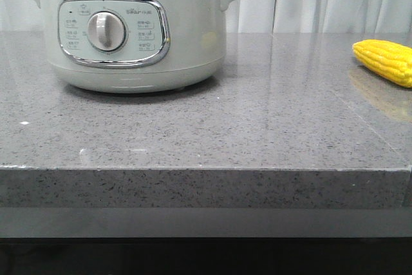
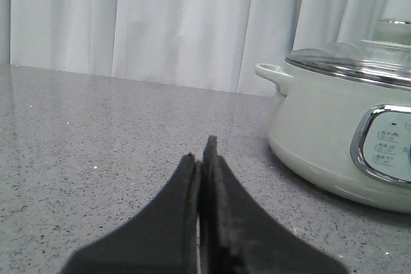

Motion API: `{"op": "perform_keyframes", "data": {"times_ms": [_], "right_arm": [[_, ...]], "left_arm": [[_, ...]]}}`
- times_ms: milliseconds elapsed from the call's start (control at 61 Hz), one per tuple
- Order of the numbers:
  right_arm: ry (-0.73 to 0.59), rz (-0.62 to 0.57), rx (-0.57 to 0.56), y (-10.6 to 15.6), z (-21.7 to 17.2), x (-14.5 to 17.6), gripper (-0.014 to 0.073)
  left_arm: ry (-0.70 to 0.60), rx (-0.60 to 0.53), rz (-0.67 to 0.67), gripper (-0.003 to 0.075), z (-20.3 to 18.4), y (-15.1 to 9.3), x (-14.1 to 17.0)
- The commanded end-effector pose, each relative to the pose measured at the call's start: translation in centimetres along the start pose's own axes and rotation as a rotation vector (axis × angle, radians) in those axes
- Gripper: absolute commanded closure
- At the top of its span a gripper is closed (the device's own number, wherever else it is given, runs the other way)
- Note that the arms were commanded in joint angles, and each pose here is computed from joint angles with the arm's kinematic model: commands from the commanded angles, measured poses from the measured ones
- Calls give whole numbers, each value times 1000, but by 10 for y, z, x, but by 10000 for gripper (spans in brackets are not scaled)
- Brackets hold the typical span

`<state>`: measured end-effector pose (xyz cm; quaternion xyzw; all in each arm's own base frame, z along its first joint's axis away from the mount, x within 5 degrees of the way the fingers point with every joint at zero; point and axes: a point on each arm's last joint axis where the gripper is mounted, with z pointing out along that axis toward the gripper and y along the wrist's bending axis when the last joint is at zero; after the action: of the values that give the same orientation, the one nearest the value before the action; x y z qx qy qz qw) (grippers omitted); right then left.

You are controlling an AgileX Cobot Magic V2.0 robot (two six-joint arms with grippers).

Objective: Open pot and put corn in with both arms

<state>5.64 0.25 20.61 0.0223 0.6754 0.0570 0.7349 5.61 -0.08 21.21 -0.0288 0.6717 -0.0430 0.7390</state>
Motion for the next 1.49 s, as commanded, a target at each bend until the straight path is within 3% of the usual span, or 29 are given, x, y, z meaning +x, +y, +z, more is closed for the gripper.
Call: {"op": "perform_keyframes", "data": {"times_ms": [0, 673, 869, 1001, 1148, 1263, 1476], "right_arm": [[-111, -14, -14, 1, -2, -9, 662], [-145, -14, -18, 2, -3, -13, 662], [-207, -14, -25, 3, -4, -22, 662], [-233, -14, -27, 5, -8, -46, 662], [-164, -14, -16, 9, -11, -80, 662], [-91, -15, -6, 12, -8, -107, 662], [-70, -33, 3, 17, 5, -158, 662]], "left_arm": [[-100, 4, -6, 741, -2, 0, -8], [-100, 4, -6, 741, -2, 0, -8], [-182, 3, -6, 741, -3, 0, -19], [-216, 11, -7, 741, -6, -3, -40], [-249, 25, -7, 741, -13, -7, -74], [-220, 37, -3, 741, -16, -12, -105], [-163, 51, 4, 741, -13, -19, -155]]}}
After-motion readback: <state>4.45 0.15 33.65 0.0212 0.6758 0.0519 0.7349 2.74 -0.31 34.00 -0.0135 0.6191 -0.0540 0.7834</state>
